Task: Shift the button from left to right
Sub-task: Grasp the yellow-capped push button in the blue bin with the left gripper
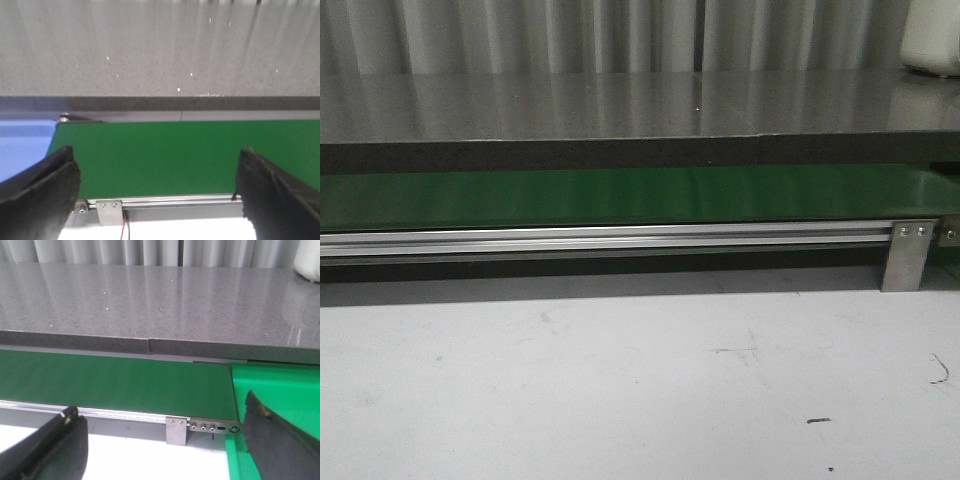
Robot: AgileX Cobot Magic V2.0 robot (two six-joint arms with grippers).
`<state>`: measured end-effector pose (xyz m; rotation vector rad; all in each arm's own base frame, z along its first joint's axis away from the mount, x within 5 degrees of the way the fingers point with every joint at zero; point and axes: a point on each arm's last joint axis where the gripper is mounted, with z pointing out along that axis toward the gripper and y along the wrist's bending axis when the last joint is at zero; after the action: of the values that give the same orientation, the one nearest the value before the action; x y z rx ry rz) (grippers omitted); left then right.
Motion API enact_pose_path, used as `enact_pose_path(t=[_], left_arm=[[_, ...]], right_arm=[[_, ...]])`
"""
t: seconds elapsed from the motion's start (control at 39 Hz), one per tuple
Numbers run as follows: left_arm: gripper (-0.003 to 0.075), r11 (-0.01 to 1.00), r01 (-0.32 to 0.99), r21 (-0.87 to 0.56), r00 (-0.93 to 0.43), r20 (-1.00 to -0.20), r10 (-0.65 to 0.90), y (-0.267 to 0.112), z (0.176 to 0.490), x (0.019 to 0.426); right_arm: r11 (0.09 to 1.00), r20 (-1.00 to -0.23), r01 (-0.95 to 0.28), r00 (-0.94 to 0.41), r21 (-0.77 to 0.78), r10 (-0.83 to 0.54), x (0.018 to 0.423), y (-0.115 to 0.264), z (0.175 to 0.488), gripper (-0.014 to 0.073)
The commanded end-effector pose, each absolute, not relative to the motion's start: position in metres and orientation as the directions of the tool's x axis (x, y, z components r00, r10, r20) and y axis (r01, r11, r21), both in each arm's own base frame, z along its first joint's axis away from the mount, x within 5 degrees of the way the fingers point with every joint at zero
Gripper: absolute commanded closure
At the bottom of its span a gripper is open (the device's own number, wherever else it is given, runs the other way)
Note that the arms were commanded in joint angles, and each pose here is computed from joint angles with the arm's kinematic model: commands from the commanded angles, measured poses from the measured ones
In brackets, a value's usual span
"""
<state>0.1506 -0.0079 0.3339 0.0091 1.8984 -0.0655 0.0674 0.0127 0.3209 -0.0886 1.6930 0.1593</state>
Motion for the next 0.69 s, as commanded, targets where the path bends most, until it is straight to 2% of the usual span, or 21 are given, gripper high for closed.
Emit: enact_pose_path(t=[0.0, 0.15, 0.38, 0.67], left_arm=[[0.0124, 0.998, 0.035, -0.056, -0.295, -0.954, -0.043, -0.009, 0.357, 0.184], [0.0124, 0.998, -0.035, -0.049, -0.374, -0.926, -0.058, 0.004, 0.368, 0.233], [0.0124, 0.962, -0.271, -0.034, -0.419, -0.896, -0.149, 0.076, 0.375, 0.283], [0.0124, 0.905, -0.421, 0.055, -0.554, -0.806, -0.209, 0.163, 0.343, 0.313]], right_arm=[[0.989, -0.998, -0.135, -0.040, 0.053, 0.048, 0.069, 0.011, 0.337, -0.0049], [0.989, -0.998, -0.135, -0.040, 0.053, 0.048, 0.069, 0.011, 0.337, -0.0049], [0.989, -0.998, -0.135, -0.040, 0.053, 0.048, 0.069, 0.011, 0.337, -0.0049], [0.989, -0.998, -0.135, -0.040, 0.053, 0.048, 0.069, 0.011, 0.337, -0.0049]])
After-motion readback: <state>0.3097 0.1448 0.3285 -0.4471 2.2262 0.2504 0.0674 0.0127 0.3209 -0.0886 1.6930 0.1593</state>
